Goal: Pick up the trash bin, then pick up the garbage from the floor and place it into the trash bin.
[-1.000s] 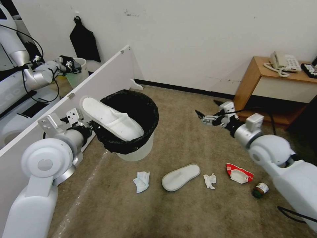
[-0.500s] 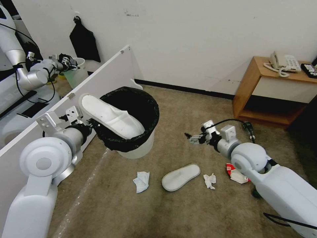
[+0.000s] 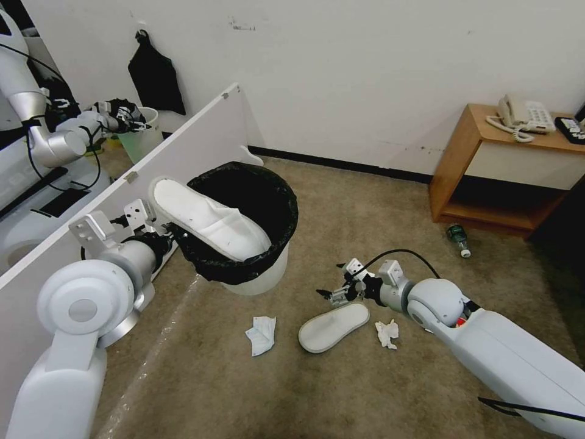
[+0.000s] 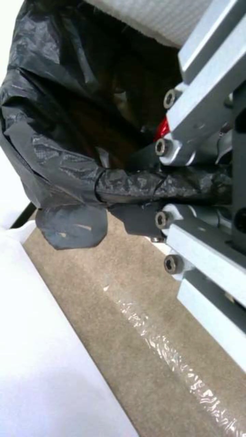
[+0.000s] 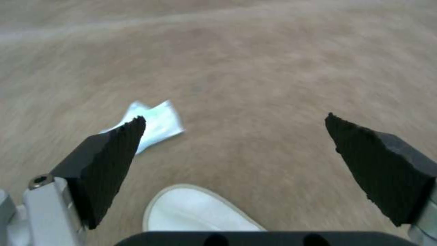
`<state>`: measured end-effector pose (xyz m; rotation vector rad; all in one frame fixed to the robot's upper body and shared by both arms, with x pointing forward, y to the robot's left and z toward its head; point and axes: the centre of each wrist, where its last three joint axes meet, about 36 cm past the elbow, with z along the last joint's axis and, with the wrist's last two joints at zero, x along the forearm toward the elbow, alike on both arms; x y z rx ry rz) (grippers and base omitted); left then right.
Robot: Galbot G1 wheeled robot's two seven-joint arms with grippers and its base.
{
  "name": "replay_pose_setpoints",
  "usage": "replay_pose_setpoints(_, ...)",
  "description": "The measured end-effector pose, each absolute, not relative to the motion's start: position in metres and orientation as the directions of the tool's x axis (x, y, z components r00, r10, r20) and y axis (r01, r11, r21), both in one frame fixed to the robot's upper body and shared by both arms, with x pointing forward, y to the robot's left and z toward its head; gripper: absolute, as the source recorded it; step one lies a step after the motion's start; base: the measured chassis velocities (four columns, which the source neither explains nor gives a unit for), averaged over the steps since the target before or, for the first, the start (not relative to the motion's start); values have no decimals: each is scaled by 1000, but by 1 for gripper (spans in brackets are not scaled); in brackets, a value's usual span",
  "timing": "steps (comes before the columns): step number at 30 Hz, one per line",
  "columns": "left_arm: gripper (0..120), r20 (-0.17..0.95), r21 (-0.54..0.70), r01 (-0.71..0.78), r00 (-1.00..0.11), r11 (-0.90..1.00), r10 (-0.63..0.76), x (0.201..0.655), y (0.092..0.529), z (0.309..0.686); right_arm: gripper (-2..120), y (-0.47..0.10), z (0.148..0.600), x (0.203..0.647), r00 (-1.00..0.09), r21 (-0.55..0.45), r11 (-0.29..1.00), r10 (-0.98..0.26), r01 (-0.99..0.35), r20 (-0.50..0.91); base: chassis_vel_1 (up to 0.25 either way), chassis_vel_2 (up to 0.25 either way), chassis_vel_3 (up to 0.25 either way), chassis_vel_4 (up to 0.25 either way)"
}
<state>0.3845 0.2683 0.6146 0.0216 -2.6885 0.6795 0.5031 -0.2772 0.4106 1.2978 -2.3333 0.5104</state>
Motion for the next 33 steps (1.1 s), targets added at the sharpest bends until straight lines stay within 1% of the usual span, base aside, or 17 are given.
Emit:
replay_pose_setpoints(1,5,352,-457,-101,-933,884,75,384,268,614,100,-282,405,509,-425,-122,432,-729,-894,537,0,0,0,0)
replay_pose_setpoints(2,5,352,-457,-101,-933,884,75,384,268,614,100,-282,405,509,-425,-122,432,-729,-894,537,0,0,0,0)
replay_pose_setpoints(4,5,350,-457,-100,-933,884,76,383,267,614,100,-294,398,521,-344,-138,323,-759,-936,554,0,0,0,0)
replay_pose_setpoints(5,5,350,-457,-100,-933,884,76,383,267,614,100,-294,398,521,-344,-138,323,-759,-936,554,0,0,0,0)
replay_pose_setpoints(6,5,350,-457,-99,-934,884,76,383,267,614,100,-300,393,528,-308,-145,274,-776,-951,551,0,0,0,0)
replay_pose_setpoints(7,5,350,-457,-99,-934,884,76,383,267,614,100,-300,393,528,-308,-145,274,-776,-951,551,0,0,0,0)
replay_pose_setpoints(8,5,349,-456,-99,-934,884,76,383,267,614,100,-304,392,533,-281,-155,235,-778,-960,561,0,0,0,0)
replay_pose_setpoints(11,5,349,-457,-99,-934,884,76,383,267,614,100,-309,390,540,-248,-169,184,-792,-968,558,0,0,0,0)
replay_pose_setpoints(12,5,349,-459,-97,-934,883,78,383,266,613,100,-309,388,543,-222,-165,155,-798,-974,561,0,0,0,0)
replay_pose_setpoints(16,5,351,-460,-98,-933,883,79,385,265,612,100,-311,385,548,-187,-166,111,-801,-980,568,0,0,0,0)
replay_pose_setpoints(19,5,353,-459,-98,-932,883,80,387,265,611,100,-313,374,552,-133,-148,57,-806,-987,577,0,0,0,0)
replay_pose_setpoints(23,5,354,-457,-99,-932,884,79,388,266,610,100,-316,360,554,-114,-138,41,-810,-990,576,0,0,0,0)
replay_pose_setpoints(25,5,357,-456,-101,-931,884,77,389,266,609,100,-321,341,556,-112,-123,50,-813,-991,571,0,0,0,0)
replay_pose_setpoints(26,5,357,-456,-101,-931,884,77,389,266,609,100,-321,341,556,-112,-123,50,-813,-991,571,0,0,0,0)
replay_pose_setpoints(29,5,359,-455,-103,-930,884,76,390,267,608,100,-330,322,556,-113,-100,67,-812,-993,572,0,0,0,0)
replay_pose_setpoints(31,5,359,-455,-103,-930,884,76,390,267,608,100,-330,322,556,-113,-100,67,-812,-993,572,0,0,0,0)
replay_pose_setpoints(33,5,359,-456,-101,-930,884,79,390,267,608,100,-347,304,554,-136,-77,111,-813,-991,566,0,0,0,0)
